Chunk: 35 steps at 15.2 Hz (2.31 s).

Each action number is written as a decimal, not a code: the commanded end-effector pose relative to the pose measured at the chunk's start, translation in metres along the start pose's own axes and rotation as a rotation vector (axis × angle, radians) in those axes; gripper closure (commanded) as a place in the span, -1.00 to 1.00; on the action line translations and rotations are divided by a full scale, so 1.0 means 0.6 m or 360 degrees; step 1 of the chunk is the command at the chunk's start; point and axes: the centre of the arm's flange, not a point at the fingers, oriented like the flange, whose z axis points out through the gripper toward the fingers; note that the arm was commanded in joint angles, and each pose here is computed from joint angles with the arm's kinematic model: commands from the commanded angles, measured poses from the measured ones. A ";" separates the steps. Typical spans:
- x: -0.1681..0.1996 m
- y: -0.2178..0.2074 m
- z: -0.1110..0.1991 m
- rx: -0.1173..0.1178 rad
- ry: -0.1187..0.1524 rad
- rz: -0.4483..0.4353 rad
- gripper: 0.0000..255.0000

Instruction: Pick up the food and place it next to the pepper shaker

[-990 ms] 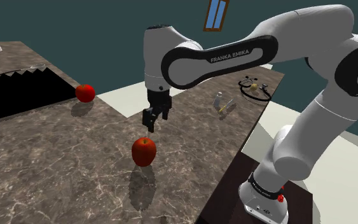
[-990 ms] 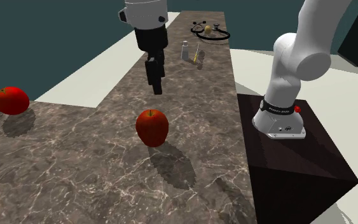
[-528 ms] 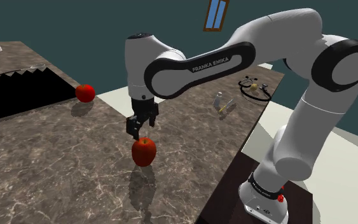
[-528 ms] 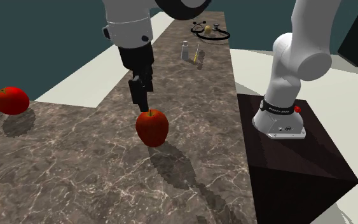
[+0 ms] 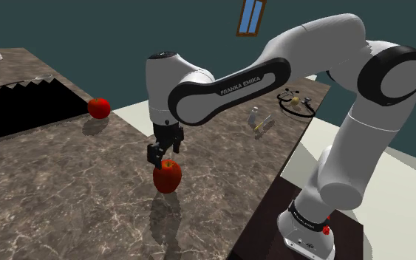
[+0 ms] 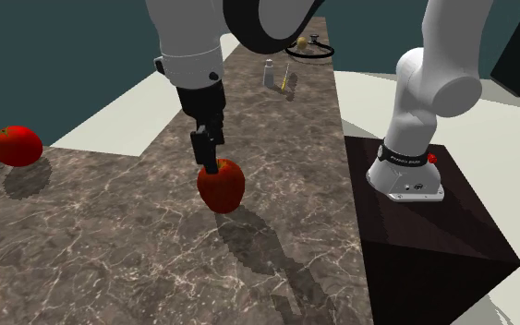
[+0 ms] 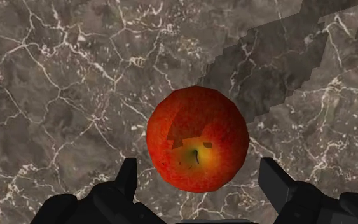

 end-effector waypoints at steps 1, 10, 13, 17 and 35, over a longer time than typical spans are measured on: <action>0.000 0.000 0.000 0.0000 0.0000 0.0000 -1.00; 0.000 0.000 0.001 0.0000 0.0000 0.0000 1.00; 0.000 0.000 0.001 0.0000 0.0000 0.0000 1.00; -0.002 0.001 -0.026 0.0000 0.0000 0.0000 1.00; -0.012 0.007 -0.184 0.0000 0.0000 0.0000 1.00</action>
